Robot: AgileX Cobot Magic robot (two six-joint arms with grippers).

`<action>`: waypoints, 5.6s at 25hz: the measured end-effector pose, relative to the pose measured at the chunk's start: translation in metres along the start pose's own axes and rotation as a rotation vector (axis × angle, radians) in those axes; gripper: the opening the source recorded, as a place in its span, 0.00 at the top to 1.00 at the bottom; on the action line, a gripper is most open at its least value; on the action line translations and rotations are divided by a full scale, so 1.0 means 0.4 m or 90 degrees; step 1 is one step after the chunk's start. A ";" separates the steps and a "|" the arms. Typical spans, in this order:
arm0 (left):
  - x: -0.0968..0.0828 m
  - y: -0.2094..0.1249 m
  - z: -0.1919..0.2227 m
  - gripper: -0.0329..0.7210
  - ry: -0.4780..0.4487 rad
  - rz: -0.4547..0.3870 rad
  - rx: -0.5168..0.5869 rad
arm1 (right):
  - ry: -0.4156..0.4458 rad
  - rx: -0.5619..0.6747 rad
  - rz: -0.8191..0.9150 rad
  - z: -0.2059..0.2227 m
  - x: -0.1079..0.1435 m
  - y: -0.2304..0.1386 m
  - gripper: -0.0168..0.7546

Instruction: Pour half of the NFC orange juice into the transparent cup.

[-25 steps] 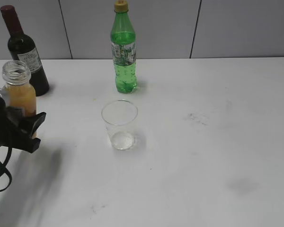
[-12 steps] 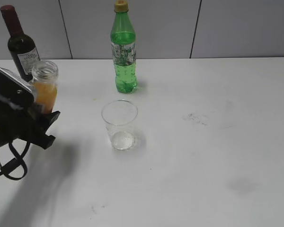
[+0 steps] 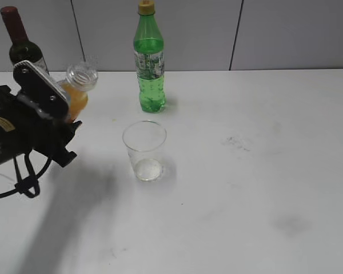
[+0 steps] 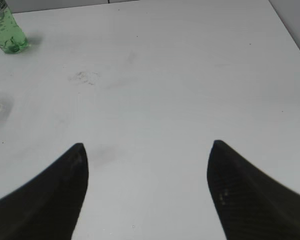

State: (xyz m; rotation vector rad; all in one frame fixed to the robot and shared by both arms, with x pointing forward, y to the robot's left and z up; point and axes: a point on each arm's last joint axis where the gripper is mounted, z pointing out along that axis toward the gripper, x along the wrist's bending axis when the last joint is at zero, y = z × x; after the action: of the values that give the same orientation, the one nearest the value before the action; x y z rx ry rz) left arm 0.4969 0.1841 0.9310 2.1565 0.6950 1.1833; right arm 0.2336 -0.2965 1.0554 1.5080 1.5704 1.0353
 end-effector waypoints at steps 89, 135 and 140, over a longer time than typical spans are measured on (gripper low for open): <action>-0.015 0.107 0.051 0.33 0.141 0.521 0.202 | 0.000 0.000 0.000 0.000 0.000 0.000 0.24; 0.063 0.093 0.110 0.33 0.073 -0.280 -0.170 | 0.000 0.000 0.000 0.000 0.000 0.000 0.24; 0.073 0.045 0.155 0.33 0.079 -0.314 -0.240 | 0.000 0.000 0.000 0.000 0.000 0.000 0.24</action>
State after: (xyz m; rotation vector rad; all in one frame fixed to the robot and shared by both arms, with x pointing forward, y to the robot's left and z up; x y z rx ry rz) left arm 0.5674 0.1767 0.9327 1.4990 0.9092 1.0773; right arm 0.2336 -0.2965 1.0554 1.5080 1.5704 1.0353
